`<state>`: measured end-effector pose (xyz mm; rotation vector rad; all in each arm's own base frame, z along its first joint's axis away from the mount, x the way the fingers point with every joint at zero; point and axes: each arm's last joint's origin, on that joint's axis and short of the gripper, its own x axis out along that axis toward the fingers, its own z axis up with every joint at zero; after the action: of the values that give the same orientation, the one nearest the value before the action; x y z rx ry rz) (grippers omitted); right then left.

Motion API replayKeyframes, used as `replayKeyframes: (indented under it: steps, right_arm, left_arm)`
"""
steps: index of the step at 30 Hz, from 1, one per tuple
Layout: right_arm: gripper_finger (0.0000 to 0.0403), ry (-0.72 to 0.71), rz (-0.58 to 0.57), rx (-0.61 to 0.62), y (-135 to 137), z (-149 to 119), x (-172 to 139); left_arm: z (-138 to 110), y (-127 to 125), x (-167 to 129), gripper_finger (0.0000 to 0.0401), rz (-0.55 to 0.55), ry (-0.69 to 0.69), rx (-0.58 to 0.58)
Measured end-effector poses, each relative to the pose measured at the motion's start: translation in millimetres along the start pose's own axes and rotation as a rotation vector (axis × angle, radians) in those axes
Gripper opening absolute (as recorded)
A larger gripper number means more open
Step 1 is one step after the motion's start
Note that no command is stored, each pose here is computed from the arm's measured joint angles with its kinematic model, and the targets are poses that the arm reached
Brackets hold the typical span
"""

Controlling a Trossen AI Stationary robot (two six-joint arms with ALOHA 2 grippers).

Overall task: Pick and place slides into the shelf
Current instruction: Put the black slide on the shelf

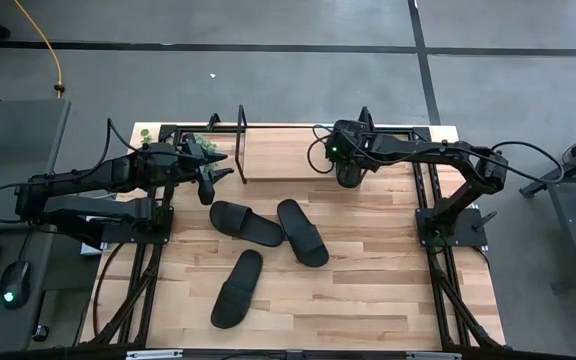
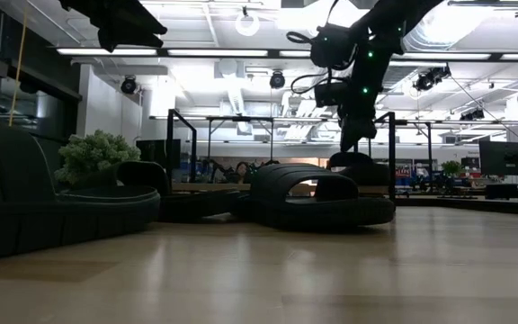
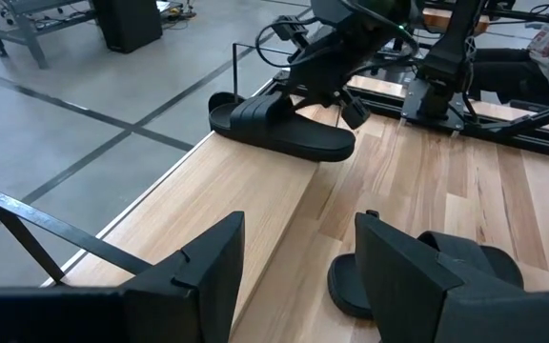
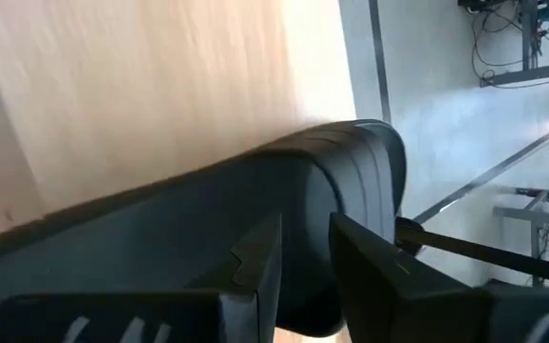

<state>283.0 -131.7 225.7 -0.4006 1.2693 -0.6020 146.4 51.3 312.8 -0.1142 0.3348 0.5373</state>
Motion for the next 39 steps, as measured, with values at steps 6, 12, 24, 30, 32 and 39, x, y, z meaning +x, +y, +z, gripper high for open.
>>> replayKeyframes:
  steps: [6, 12, 24, 30, 32, 39]
  right_arm:
    - [0.0081, -0.044, 0.02, -0.038, 18, 8, -12]
    - [0.0081, -0.095, 0.036, -0.039, 35, 15, -23]
    - [0.0081, -0.277, 0.071, 0.025, 69, 33, -51]
    - [0.0081, -0.383, 0.094, 0.049, 85, 42, -67]
    - [0.0081, -0.405, 0.102, 0.044, 90, 43, -71]
    - [0.0081, -0.441, 0.091, 0.02, 104, 43, -84]
  left_arm:
    - [0, 0, 0, 0.0184, 0.0, 0.0, 0.0]
    - [0, 0, 0, 0.0184, 0.0, 0.0, 0.0]
    - [0, 0, 0, 0.0184, 0.0, 0.0, -0.001]
    - [0, -1, 0, 0.0184, -0.02, 0.003, -0.012]
    - [0, -1, 0, 0.0184, -0.037, 0.005, -0.018]
    - [4, -2, 0, 0.0184, -0.049, -0.032, -0.063]
